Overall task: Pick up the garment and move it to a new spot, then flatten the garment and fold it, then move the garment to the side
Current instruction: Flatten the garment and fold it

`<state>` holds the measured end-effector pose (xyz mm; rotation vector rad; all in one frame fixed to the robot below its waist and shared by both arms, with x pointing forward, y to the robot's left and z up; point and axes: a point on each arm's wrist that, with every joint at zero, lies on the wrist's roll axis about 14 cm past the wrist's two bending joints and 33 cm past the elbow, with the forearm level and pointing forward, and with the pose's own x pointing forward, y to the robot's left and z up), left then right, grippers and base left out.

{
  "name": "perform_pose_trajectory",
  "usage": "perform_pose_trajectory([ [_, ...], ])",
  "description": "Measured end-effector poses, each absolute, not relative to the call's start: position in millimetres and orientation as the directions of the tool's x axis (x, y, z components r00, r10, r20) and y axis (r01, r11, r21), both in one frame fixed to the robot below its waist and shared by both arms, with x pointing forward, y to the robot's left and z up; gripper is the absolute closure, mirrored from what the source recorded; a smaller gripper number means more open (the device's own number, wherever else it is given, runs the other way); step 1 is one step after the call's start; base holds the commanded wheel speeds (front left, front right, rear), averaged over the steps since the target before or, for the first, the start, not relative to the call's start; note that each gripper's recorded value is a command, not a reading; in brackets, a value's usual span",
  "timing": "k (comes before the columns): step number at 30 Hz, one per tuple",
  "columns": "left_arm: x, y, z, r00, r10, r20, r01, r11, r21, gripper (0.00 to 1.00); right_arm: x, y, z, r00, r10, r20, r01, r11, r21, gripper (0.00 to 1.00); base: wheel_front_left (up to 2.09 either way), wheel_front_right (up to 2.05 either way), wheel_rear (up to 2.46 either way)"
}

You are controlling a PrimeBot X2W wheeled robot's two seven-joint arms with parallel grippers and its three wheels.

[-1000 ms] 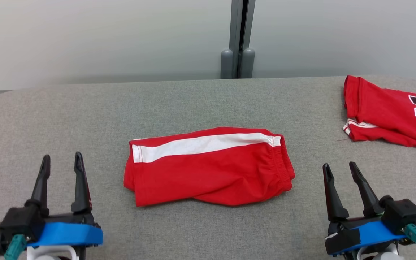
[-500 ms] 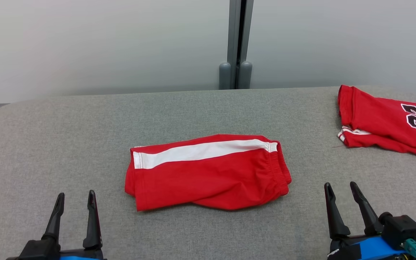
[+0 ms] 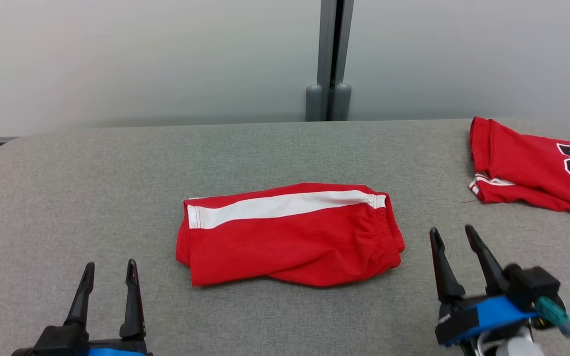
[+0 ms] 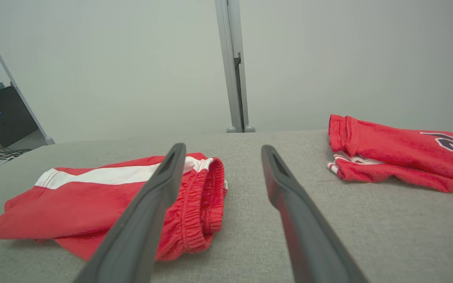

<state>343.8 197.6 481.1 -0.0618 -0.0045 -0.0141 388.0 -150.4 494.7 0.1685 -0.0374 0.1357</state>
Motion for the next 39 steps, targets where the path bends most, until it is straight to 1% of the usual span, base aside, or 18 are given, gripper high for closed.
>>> perform_pose_trajectory([
  [8,353,194,484,1.0,-0.019,0.016,0.02,0.997,-0.072,0.0,440,-114,522,0.965,0.236,0.11,-0.247,0.964,0.096,0.0,0.0,0.0,0.0],
  [12,356,196,483,1.0,-0.012,0.012,0.013,0.997,-0.075,0.0,461,-103,511,0.962,0.267,0.062,-0.271,0.96,0.07,0.0,0.0,0.0,0.0],
  [15,357,199,480,1.0,0.0,0.003,0.0,0.997,-0.08,0.0,471,-99,491,0.961,0.276,-0.006,-0.275,0.96,0.058,0.0,0.0,0.0,0.0],
  [20,363,200,480,1.0,0.005,0.004,-0.005,0.996,-0.09,0.0,478,-99,450,0.952,0.272,-0.137,-0.267,0.962,0.055,0.0,0.0,0.0,0.0],
  [23,365,203,477,1.0,0.012,-0.006,-0.013,0.996,-0.093,0.0,475,-99,421,0.937,0.268,-0.224,-0.259,0.963,0.069,0.0,0.0,0.0,0.0],
  [26,368,207,475,1.0,0.021,-0.012,-0.022,0.996,-0.091,0.0,473,-103,400,0.926,0.249,-0.285,-0.229,0.968,0.101,0.0,0.0,0.0,0.0],
  [29,371,209,474,1.0,0.024,-0.015,-0.026,0.996,-0.087,0.0,468,-101,384,0.909,0.25,-0.334,-0.225,0.968,0.113,0.0,0.0,0.0,0.0],
  [35,374,209,473,1.0,0.019,-0.019,-0.02,0.996,-0.083,0.0,463,-99,369,0.892,0.246,-0.379,-0.193,0.966,0.172,0.0,0.0,0.0,0.0],
  [39,376,206,473,1.0,0.011,-0.017,-0.012,0.996,-0.09,0.0,464,-84,371,0.883,0.285,-0.371,-0.209,0.95,0.232,0.0,0.0,0.0,0.0],
])
